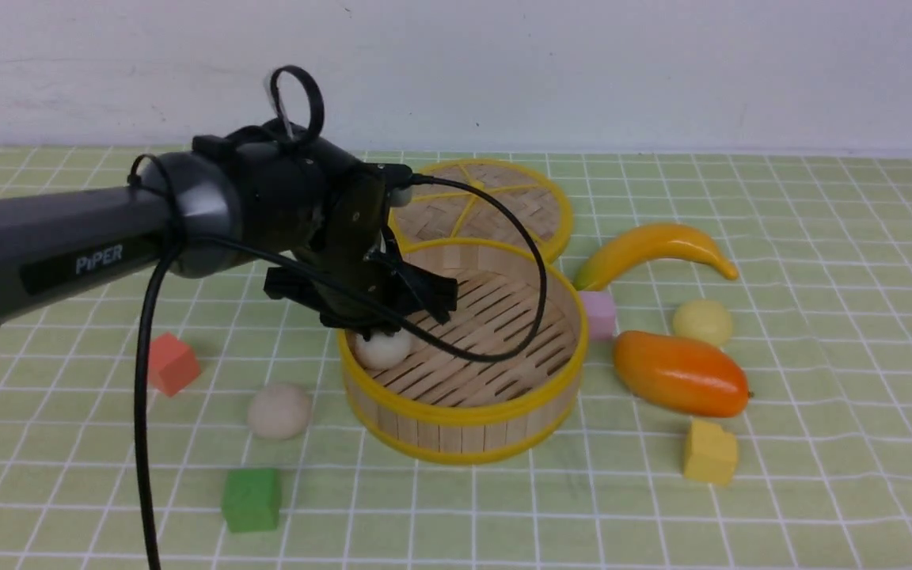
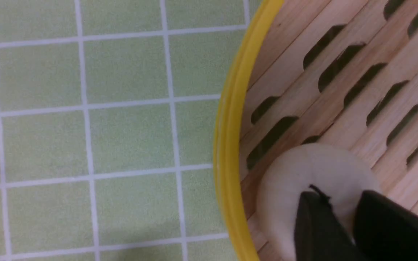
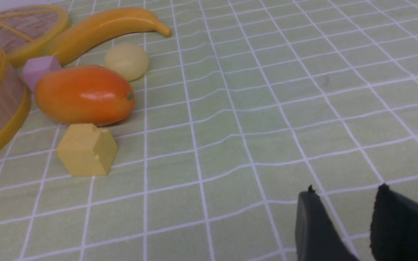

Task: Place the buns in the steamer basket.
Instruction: Use the left arm to put the steamed stuffed bun into the steamer, then use the left arm to grab a steamed stuffed bun

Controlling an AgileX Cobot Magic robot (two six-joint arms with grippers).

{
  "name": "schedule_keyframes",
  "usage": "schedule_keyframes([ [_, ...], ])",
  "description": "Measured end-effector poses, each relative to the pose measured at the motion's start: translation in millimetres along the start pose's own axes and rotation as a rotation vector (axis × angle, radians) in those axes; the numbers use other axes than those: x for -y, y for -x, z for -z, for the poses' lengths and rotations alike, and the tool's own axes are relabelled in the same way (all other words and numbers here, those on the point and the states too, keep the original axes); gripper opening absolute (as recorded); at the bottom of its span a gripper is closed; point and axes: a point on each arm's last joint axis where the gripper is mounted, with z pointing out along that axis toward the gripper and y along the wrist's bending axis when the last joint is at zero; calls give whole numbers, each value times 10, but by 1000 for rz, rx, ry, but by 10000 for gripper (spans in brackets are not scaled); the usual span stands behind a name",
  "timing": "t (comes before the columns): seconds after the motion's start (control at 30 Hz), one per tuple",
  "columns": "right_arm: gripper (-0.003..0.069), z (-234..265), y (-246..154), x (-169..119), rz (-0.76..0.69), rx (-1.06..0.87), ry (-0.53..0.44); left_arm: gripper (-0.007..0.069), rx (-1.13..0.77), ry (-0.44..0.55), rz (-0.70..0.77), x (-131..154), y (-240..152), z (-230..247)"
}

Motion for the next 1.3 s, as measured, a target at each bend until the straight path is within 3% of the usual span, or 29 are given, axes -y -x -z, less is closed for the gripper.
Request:
schedule_keyframes([
  [0.17, 239, 0, 0, 0, 0, 0, 0, 422, -14, 40, -8, -68, 29, 320],
  [0.3, 239, 0, 0, 0, 0, 0, 0, 472, -24, 119, -30, -197, 42, 666],
  [0.47, 239, 0, 0, 0, 0, 0, 0, 428, -26, 176, 34, -483, 12, 877],
  [0.63, 239, 0, 0, 0, 0, 0, 0, 388, -121, 165, 151, -721, -179, 648],
  [1.13, 239, 0, 0, 0, 0, 0, 0, 377, -247, 122, 165, -733, -362, -88],
  [1.3, 239, 0, 0, 0, 0, 0, 0, 283, -254, 122, 164, -730, -390, -201],
])
